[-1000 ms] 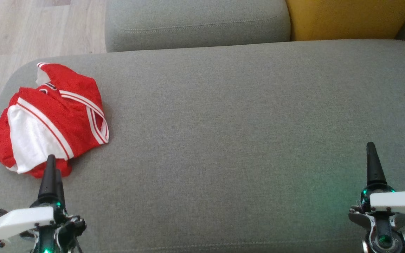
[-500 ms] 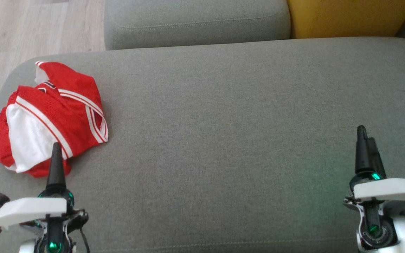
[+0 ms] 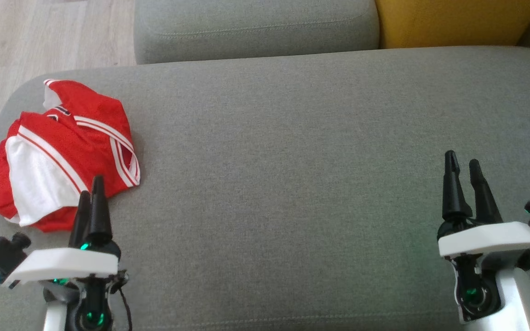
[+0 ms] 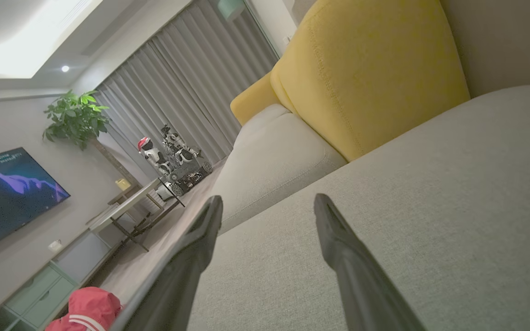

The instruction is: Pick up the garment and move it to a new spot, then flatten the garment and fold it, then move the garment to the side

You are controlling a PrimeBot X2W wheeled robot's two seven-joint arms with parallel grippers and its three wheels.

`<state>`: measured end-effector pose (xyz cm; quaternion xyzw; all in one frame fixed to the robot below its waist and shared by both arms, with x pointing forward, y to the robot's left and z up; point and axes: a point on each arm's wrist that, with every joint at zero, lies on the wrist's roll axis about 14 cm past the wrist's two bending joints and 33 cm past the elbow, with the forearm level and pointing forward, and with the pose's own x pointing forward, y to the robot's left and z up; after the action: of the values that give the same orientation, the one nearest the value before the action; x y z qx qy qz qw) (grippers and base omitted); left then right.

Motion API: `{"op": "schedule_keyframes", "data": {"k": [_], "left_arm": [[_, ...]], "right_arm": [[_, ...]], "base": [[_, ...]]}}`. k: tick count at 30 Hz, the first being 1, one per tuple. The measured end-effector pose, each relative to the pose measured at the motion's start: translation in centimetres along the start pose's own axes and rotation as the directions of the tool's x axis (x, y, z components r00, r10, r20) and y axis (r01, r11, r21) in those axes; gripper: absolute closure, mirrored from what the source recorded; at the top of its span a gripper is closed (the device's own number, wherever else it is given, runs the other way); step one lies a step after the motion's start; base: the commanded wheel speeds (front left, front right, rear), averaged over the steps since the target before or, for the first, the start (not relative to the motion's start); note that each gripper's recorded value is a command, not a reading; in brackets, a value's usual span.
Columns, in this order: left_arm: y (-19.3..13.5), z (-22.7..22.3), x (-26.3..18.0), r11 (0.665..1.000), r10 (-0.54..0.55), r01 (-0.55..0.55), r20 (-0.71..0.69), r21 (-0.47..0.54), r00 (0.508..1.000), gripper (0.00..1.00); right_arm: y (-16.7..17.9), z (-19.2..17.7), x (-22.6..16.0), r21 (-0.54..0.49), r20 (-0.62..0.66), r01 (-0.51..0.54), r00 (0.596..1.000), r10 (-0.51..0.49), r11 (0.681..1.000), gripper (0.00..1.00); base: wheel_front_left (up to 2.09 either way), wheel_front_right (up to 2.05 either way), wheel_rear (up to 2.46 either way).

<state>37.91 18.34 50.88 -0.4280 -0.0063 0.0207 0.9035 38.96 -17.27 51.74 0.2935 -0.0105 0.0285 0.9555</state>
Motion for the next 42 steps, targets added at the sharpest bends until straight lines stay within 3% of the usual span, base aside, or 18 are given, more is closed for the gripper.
{"op": "schedule_keyframes", "data": {"k": [9,23,38,42], "left_arm": [[-1.2,-0.3,0.1,0.985,-0.038,0.036,0.004,0.166,0.999,0.00],[-3.2,-1.0,0.3,0.904,-0.102,0.096,-0.007,0.417,0.995,0.00],[-4.5,-2.4,-0.2,0.724,-0.161,0.149,-0.045,0.673,0.986,0.00],[-5.4,-2.3,-0.1,0.648,-0.196,0.156,-0.035,0.746,0.980,0.00]], "right_arm": [[0.9,-0.2,0.1,-0.153,-0.004,-0.035,0.999,0.034,0.988,0.00],[2.4,-0.4,0.4,-0.364,-0.010,-0.094,0.995,0.097,0.927,0.00],[3.7,-0.6,0.3,-0.578,-0.023,-0.141,0.987,0.157,0.804,0.00],[5.0,0.1,0.6,-0.639,-0.007,-0.162,0.979,0.204,0.752,0.00]], "base": [[0.00,0.00,0.00],[0.00,0.00,0.00],[0.00,0.00,0.00],[0.00,0.00,0.00]]}}
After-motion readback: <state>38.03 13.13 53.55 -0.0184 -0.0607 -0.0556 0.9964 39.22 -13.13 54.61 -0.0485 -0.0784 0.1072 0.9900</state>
